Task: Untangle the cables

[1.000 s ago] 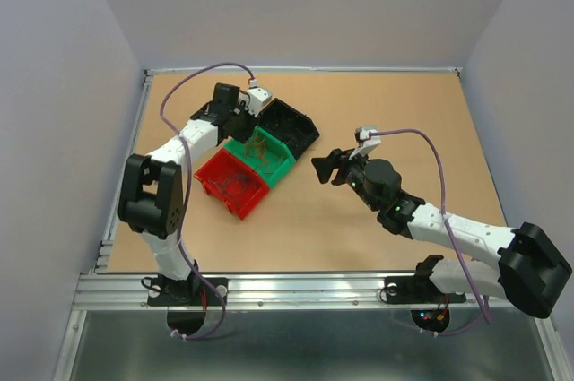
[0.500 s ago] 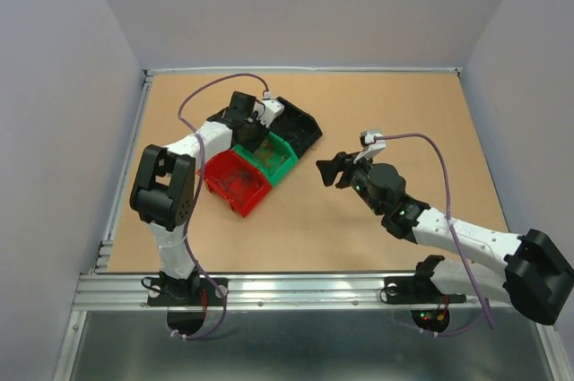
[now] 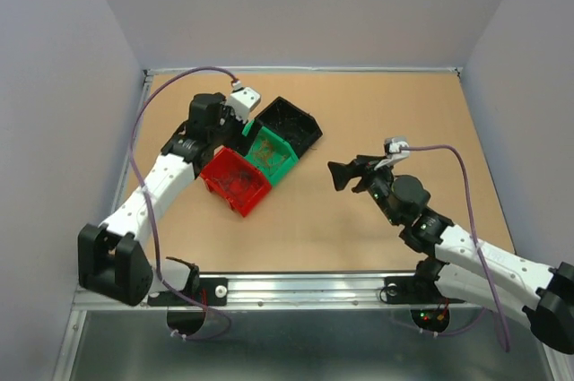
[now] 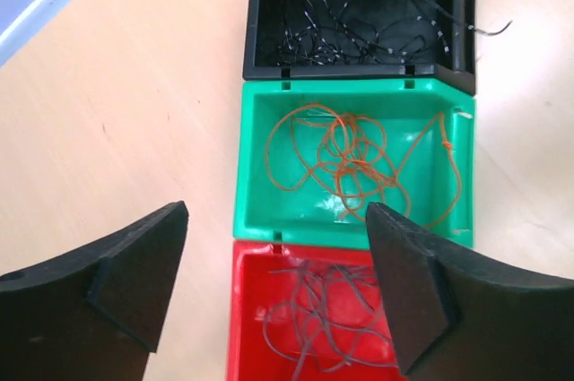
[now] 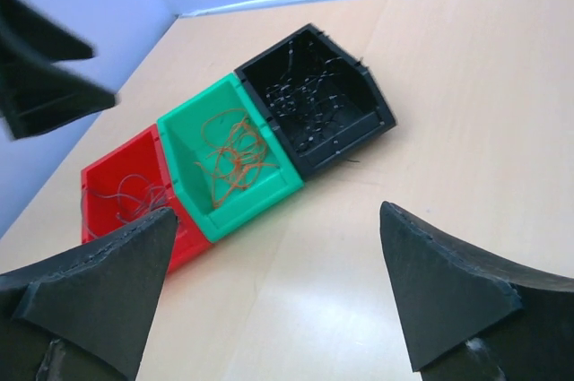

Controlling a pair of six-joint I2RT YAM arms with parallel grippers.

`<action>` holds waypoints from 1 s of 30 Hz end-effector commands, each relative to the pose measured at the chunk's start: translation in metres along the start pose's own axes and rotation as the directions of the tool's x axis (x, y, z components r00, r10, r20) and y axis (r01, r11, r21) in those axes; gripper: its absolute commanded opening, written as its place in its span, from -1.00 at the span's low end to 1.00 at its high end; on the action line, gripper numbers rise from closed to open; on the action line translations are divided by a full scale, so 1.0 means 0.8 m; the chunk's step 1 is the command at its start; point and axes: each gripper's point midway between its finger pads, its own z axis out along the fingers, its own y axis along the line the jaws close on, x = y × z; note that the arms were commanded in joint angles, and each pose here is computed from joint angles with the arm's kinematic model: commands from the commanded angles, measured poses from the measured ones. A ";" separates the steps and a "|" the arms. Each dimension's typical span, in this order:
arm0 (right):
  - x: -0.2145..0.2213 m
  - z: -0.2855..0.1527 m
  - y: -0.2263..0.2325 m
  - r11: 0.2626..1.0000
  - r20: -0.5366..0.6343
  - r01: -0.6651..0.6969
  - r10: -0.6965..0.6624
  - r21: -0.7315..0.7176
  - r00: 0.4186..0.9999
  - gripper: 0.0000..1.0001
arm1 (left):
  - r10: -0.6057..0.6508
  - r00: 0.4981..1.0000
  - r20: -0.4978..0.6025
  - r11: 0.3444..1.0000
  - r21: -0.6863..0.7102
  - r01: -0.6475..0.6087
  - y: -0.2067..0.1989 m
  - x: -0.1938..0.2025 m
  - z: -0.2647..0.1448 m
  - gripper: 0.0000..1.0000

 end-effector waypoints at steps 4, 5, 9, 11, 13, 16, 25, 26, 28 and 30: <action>-0.024 -0.054 -0.053 0.990 0.102 0.003 -0.018 0.139 0.995 1.00 | -0.058 0.928 0.367 0.982 -0.146 0.119 0.048 -0.036 -0.113 0.98; -0.016 -0.061 -0.062 0.988 0.101 -0.002 -0.013 0.154 0.995 1.00 | -0.058 0.924 0.378 0.975 -0.177 0.134 0.055 -0.031 -0.123 0.98; 0.001 -0.090 -0.081 0.984 0.138 -0.093 0.072 0.153 0.988 1.00 | -0.074 0.890 0.449 0.947 -0.248 0.204 0.059 0.003 -0.163 0.98; 0.008 -0.099 -0.086 0.982 0.146 -0.122 0.101 0.143 0.984 1.00 | -0.067 0.895 0.441 0.958 -0.222 0.181 0.040 0.033 -0.157 0.98; 0.016 -0.111 -0.093 0.977 0.165 -0.162 0.139 0.137 0.976 1.00 | -0.040 0.867 0.496 0.944 -0.267 0.196 0.038 0.035 -0.181 0.98; 0.027 -0.118 -0.100 0.969 0.174 -0.209 0.185 0.133 0.967 1.00 | -0.006 0.820 0.572 0.920 -0.318 0.229 0.038 0.032 -0.211 0.98; 0.036 -0.113 -0.102 0.967 0.135 -0.195 0.174 0.165 0.976 1.00 | 0.058 0.788 0.613 0.946 -0.286 0.154 0.015 0.025 -0.227 0.98; 0.036 -0.113 -0.103 0.967 0.134 -0.194 0.173 0.166 0.976 1.00 | 0.059 0.786 0.615 0.945 -0.288 0.154 0.015 0.024 -0.228 0.98; 0.037 -0.113 -0.102 0.968 0.132 -0.194 0.174 0.160 0.976 1.00 | 0.057 0.788 0.612 0.944 -0.290 0.156 0.016 0.025 -0.227 0.98; 0.036 -0.114 -0.101 0.969 0.135 -0.195 0.175 0.154 0.975 1.00 | 0.055 0.792 0.608 0.945 -0.287 0.155 0.016 0.025 -0.225 0.98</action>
